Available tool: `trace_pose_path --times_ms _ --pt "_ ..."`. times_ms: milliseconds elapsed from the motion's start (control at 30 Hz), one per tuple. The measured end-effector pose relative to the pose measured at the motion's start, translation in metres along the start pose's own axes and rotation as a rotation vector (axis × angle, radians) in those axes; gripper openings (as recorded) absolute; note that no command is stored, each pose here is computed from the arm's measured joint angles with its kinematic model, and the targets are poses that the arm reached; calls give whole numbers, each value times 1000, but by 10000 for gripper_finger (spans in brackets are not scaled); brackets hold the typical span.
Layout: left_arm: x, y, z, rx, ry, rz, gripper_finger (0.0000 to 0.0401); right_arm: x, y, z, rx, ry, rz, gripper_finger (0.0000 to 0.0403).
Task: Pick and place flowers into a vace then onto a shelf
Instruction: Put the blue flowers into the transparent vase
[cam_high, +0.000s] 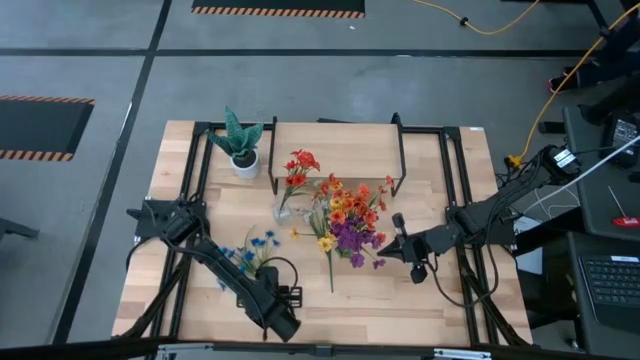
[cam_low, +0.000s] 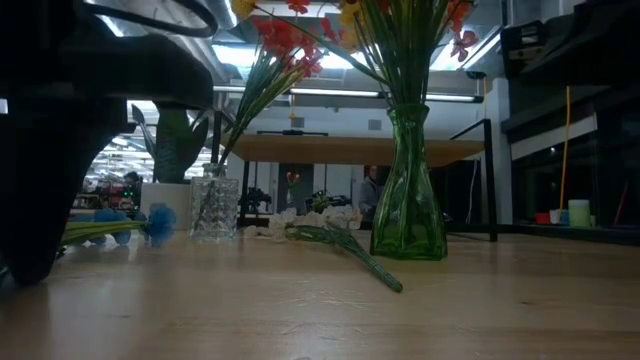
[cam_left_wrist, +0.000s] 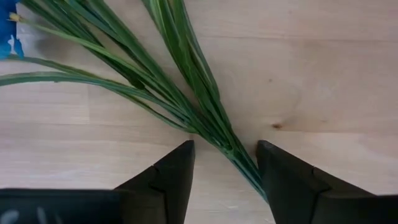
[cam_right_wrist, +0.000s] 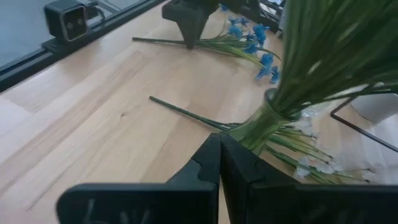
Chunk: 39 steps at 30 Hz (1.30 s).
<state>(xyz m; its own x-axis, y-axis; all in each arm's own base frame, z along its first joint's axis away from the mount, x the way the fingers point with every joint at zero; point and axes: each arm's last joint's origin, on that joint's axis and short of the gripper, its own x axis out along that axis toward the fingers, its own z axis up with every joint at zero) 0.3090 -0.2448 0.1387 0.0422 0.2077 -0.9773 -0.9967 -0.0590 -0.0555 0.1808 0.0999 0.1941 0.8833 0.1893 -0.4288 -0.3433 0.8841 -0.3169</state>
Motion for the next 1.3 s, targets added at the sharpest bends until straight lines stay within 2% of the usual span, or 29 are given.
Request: trace_pose_path --times_ms 433,833,1067,1300 --pt "8 3 -1 51 -40 43 125 0 1 0 22 -7 37 10" --pt "2 21 -15 137 -85 3 58 0 1 0 74 -7 37 10" --pt "-6 23 -22 189 -91 -36 58 0 1 0 74 -6 37 10" --pt "-15 19 -26 193 -43 -44 89 0 1 0 72 -6 37 10"
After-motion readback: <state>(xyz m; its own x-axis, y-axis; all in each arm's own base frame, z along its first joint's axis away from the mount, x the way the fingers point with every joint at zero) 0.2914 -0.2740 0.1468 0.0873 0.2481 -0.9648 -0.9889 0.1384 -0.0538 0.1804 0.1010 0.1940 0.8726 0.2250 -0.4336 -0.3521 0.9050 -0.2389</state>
